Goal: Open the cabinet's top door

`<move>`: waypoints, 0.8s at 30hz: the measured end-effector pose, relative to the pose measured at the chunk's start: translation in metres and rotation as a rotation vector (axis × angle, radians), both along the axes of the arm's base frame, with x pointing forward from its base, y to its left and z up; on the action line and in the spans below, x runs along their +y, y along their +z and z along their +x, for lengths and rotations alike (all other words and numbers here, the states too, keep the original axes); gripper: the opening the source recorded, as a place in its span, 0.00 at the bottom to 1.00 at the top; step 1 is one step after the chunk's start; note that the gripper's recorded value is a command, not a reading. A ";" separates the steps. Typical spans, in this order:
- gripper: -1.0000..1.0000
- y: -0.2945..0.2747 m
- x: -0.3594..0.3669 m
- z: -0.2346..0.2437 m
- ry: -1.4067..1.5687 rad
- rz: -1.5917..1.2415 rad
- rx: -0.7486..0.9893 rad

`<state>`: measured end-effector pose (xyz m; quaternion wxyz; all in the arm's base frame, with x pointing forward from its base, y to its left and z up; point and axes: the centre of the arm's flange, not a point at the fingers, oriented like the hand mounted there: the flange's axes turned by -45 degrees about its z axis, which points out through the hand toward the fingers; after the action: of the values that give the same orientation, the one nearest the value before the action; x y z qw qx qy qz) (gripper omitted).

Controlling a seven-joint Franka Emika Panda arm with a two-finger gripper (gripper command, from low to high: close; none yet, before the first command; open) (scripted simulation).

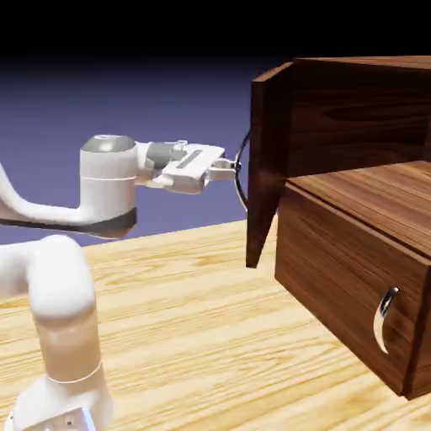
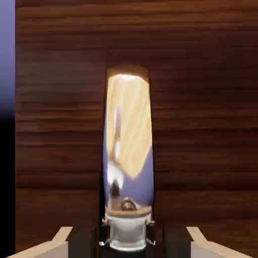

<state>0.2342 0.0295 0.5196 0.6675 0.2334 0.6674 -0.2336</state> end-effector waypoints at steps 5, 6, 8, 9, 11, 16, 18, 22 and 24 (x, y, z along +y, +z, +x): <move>0.00 0.000 0.028 -0.018 -0.065 0.000 0.000; 0.00 0.000 0.034 -0.022 -0.079 0.000 0.000; 0.00 0.000 0.047 -0.029 -0.108 0.000 0.000; 0.00 0.000 0.054 -0.033 -0.123 0.000 0.000; 0.00 0.000 0.068 -0.040 -0.153 0.000 0.000; 0.00 0.000 0.108 -0.058 -0.238 0.000 0.000; 0.00 0.000 0.126 -0.064 -0.277 0.000 0.000; 0.00 0.000 0.169 -0.077 -0.364 0.000 0.000; 0.00 0.000 0.192 -0.082 -0.409 0.000 0.000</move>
<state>0.1519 0.2213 0.5196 0.6062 0.3641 0.6062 -0.3640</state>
